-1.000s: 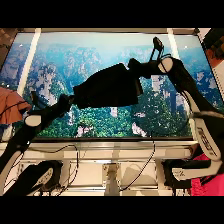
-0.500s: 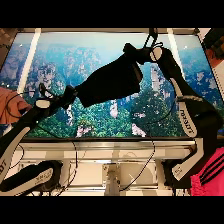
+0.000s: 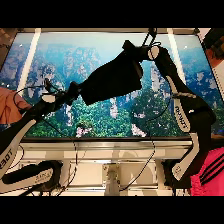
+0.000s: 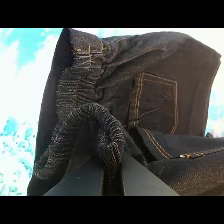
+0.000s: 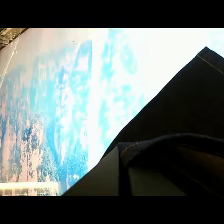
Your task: Fold the clothes and pants, and hang the long-sleeved shirts on hangers.
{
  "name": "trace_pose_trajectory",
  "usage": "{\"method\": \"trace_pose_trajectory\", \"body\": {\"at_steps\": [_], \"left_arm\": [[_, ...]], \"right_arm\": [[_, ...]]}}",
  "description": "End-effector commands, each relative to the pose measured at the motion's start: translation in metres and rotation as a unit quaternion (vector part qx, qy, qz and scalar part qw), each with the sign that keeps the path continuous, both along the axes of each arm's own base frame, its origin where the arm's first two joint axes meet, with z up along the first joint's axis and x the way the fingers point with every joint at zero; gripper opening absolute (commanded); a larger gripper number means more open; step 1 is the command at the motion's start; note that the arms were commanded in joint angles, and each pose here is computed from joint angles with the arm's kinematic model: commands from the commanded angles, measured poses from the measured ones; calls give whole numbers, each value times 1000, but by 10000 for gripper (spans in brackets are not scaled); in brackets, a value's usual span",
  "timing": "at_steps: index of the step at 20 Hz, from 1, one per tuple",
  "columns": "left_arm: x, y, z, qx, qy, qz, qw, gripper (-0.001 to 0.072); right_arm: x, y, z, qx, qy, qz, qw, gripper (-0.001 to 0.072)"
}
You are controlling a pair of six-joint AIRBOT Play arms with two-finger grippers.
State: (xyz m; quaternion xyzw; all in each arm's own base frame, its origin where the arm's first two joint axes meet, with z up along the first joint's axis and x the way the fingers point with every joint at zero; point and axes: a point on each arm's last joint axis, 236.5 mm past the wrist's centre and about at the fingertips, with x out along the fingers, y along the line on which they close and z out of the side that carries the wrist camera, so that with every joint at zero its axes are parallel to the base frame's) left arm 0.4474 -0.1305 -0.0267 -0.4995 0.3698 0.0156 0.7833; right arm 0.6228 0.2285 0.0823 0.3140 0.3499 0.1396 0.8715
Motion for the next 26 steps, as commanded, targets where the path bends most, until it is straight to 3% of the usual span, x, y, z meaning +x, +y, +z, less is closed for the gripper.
{"method": "trace_pose_trajectory", "body": {"at_steps": [1, 2, 3, 4, 5, 6, 8, 9, 13, 14, 18, 20, 23, 24, 26], "left_arm": [[8, 6, 3, 11, -14, 21, 1000, 40], [14, 15, 6, 21, -26, 39, 999, 58], [21, 28, 10, 33, -41, 64, 997, 140], [26, 40, 15, 36, -53, 94, 993, 266], [31, 51, 18, 32, -60, 125, 990, 390], [33, 58, 21, 29, -65, 143, 987, 439], [35, 63, 24, 28, -70, 157, 985, 443], [35, 63, 24, 28, -70, 157, 985, 443], [35, 66, 27, 28, -74, 159, 984, 442], [35, 66, 32, 35, -82, 152, 984, 443], [32, 60, 85, 144, -168, 58, 973, 443], [22, 49, 106, 206, -201, -10, 958, 443], [4, 39, 130, 242, -220, -63, 943, 442], [1, 39, 137, 241, -226, -62, 942, 443], [-1, 40, 147, 240, -237, -58, 940, 460]], "right_arm": [[16, -5, 17, 10, -44, -22, 999, 17], [28, -11, 34, 19, -86, -43, 995, 46], [42, -20, 56, 32, -136, -69, 988, 89], [50, -26, 75, 48, -172, -89, 980, 199], [54, -32, 90, 55, -195, -100, 974, 234], [56, -36, 97, 56, -201, -103, 973, 256], [55, -42, 99, 50, -188, -95, 976, 433], [54, -45, 96, 46, -175, -91, 979, 461], [45, -71, 59, 20, -89, -75, 993, 463], [35, -84, 36, 7, -39, -66, 997, 495], [-40, -148, -43, -51, 172, 17, 984, 499], [-80, -157, -57, -21, 244, 84, 966, 499], [-117, -139, -57, 112, 309, 169, 929, 509], [-122, -130, -57, 144, 321, 189, 917, 552], [-126, -120, -74, 151, 343, 200, 905, 614]]}}
